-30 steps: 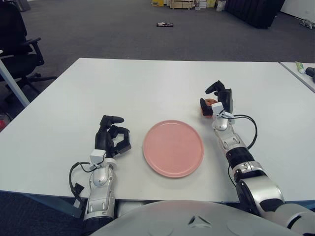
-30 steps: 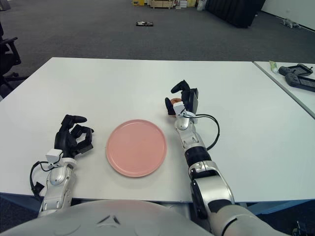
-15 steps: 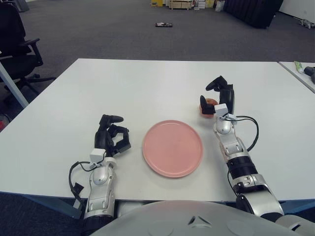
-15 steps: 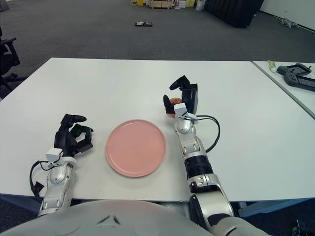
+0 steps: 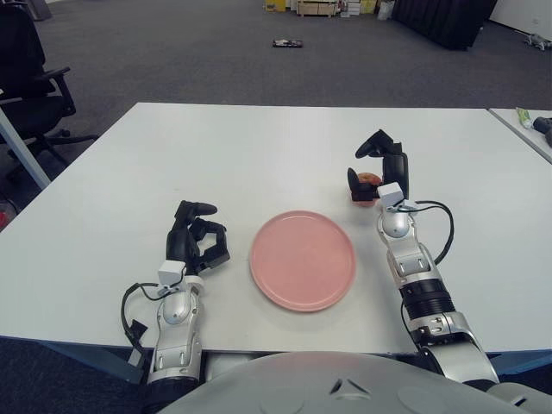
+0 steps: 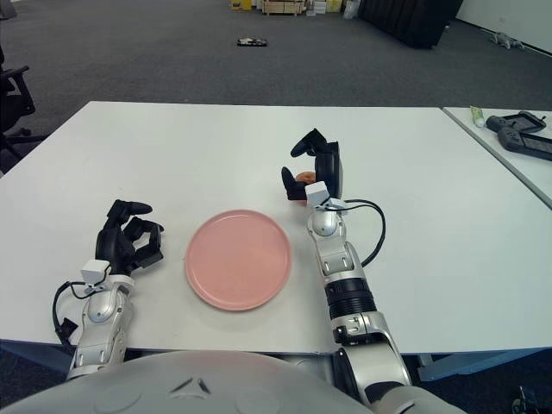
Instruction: Put the apple into the plate.
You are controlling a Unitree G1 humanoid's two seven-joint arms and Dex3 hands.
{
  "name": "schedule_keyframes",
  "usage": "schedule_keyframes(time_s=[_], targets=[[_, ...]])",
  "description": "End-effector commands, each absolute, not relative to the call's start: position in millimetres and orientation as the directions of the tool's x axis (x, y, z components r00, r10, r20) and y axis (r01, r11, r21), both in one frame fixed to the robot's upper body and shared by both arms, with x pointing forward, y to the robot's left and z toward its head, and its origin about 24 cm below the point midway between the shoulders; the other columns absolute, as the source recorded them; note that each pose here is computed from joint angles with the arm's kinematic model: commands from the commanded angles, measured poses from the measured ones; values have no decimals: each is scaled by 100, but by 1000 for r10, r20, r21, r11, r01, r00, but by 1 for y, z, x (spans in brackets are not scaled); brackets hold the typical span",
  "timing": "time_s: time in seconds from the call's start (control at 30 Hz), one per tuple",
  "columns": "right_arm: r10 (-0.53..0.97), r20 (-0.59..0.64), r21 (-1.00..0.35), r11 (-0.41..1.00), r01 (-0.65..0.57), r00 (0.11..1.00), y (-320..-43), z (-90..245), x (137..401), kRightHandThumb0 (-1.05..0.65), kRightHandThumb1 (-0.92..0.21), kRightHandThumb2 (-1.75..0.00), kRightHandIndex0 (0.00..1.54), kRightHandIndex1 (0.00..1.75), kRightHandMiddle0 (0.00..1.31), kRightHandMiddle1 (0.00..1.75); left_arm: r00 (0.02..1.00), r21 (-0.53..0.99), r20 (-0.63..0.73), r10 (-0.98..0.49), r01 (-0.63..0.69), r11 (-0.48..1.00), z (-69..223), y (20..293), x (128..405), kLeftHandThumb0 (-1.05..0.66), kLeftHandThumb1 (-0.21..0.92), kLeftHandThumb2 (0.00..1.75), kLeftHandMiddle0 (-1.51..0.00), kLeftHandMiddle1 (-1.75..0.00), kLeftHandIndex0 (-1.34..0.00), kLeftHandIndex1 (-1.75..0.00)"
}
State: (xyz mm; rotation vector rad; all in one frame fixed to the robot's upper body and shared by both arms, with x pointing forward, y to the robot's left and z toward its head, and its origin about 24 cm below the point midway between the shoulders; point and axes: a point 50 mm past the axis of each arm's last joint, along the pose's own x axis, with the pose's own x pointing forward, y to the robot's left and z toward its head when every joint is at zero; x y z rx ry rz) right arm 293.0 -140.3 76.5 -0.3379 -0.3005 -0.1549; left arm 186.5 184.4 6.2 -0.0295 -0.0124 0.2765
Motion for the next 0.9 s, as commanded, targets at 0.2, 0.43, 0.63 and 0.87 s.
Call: schedule_keyframes(time_s=[0.2, 0.43, 0.63, 0.87], targets=[[-70, 155, -369, 921, 123, 985, -158, 67, 293, -66, -44, -92, 2, 83, 2, 76, 961, -39, 28, 275, -274, 961, 10, 185, 189, -1, 30, 131, -62, -163, -46, -175], [-97, 5, -494, 865, 86, 995, -157, 50, 296, -91, -63, -64, 0, 11, 0, 10, 960, -33, 17, 279, -278, 960, 10, 185, 188, -1, 32, 129, -62, -161, -45, -175], [-132, -53, -558, 826, 81, 990, -155, 35, 297, -103, -72, -40, 0, 1, 0, 1, 961, -30, 15, 278, -277, 960, 10, 186, 188, -1, 32, 129, -61, -164, -43, -175], [-167, -147, -578, 815, 52, 975, -157, 24, 295, -105, -73, -32, 0, 0, 0, 0, 959, -23, 13, 282, -282, 959, 10, 186, 187, -1, 32, 130, -59, -167, -43, -175]])
